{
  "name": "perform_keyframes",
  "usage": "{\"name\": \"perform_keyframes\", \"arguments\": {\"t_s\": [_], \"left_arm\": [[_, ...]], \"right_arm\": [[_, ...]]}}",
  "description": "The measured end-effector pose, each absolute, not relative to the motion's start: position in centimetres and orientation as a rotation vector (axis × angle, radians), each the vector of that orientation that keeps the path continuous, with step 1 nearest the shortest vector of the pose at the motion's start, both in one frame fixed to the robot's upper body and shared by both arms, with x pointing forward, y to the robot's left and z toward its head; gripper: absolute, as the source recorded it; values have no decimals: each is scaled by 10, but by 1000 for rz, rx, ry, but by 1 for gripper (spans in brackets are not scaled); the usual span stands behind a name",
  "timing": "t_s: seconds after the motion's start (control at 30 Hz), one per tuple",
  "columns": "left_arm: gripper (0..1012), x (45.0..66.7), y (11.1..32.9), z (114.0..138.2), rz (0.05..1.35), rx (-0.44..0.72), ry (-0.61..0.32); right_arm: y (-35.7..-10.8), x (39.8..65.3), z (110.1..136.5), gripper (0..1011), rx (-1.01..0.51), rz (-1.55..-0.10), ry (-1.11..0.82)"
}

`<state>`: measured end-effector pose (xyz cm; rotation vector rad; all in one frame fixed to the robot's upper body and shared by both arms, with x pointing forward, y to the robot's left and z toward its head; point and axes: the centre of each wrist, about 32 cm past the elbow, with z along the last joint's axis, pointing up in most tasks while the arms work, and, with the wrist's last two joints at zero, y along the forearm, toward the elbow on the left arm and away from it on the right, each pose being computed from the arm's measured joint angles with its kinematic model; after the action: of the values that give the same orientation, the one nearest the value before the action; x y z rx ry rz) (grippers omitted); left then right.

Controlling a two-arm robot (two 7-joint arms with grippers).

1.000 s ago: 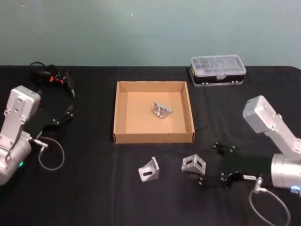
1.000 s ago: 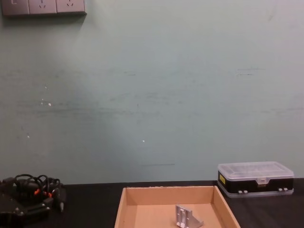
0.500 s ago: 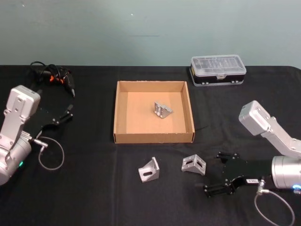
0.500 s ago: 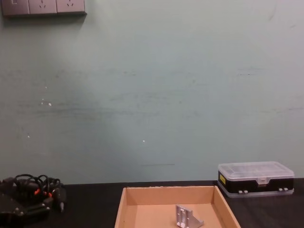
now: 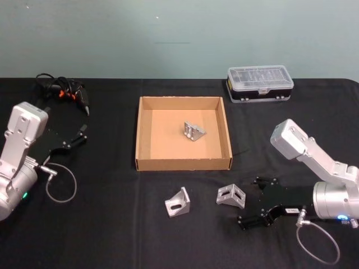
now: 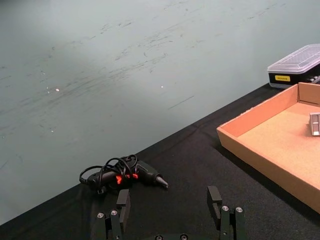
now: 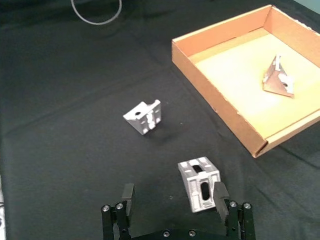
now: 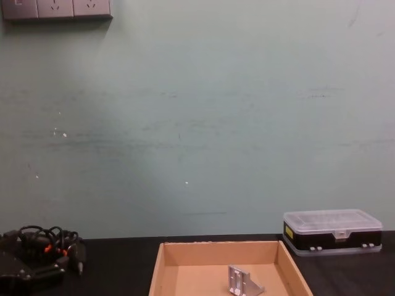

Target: Use one hand to pick up the angle iron from the table and place it into the box.

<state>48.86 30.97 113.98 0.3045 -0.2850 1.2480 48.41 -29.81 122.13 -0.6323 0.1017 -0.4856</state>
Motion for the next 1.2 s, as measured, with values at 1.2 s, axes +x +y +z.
{"name": "perform_keyframes", "arguments": {"t_s": [1.2], "left_arm": [[1011,489,310,1140,1248,304,-285]], "right_arm": [[-302,529,1202,1000,-644,-400,75]]}}
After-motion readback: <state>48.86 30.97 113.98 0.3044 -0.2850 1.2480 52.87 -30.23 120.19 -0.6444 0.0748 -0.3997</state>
